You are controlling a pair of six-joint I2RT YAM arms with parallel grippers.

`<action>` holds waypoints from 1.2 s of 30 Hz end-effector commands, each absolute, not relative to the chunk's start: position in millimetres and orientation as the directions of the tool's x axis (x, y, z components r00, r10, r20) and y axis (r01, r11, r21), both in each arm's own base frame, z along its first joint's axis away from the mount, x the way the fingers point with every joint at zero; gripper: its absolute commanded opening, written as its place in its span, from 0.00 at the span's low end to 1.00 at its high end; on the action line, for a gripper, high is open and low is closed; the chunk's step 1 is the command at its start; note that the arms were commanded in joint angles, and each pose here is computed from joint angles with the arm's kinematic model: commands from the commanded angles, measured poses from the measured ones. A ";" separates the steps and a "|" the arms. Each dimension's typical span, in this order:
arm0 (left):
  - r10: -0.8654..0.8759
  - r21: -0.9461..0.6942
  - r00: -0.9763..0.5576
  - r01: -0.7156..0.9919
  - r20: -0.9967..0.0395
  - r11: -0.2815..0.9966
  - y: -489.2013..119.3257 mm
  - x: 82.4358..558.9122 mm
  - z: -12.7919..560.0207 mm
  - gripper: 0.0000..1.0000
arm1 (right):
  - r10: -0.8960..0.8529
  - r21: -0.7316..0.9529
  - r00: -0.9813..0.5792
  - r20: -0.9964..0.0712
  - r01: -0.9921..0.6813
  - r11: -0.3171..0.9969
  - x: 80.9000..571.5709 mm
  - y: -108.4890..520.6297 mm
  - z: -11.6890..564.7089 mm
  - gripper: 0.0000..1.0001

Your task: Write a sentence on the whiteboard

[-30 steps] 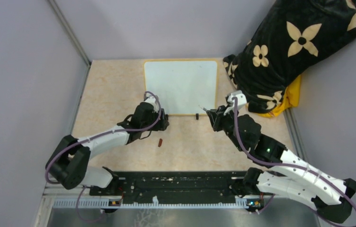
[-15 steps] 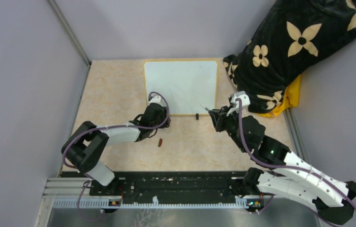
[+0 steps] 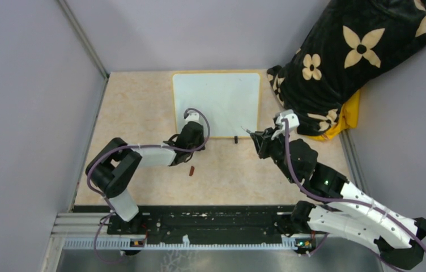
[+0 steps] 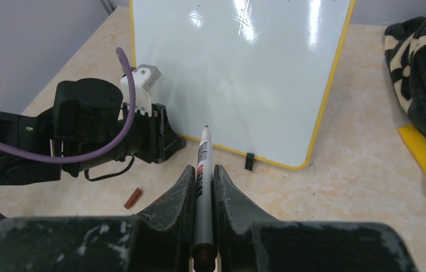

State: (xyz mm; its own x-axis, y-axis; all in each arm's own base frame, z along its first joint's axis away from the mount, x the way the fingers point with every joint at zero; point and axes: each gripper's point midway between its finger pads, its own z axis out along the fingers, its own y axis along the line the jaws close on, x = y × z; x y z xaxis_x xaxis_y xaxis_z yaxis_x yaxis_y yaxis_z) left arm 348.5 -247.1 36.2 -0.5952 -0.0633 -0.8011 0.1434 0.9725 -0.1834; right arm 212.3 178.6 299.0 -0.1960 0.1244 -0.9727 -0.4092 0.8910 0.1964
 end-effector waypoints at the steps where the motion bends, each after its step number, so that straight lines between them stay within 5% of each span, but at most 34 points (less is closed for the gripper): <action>1: -0.068 -0.177 -0.563 0.141 -0.823 0.974 -252.3 356.5 42.3 0.35 | 0.165 0.213 -0.147 -0.975 -0.415 0.885 210.2 173.7 322.8 0.00; 19: -0.101 -0.205 -0.611 0.103 -0.785 0.973 -254.1 307.3 29.7 0.00 | 0.188 0.235 -0.153 -0.970 -0.410 0.881 210.4 174.7 322.5 0.00; 36: -0.248 -0.226 -0.631 -0.116 -0.735 0.967 -256.2 285.5 19.2 0.00 | 0.213 0.274 -0.186 -0.959 -0.423 0.864 205.9 178.1 319.2 0.00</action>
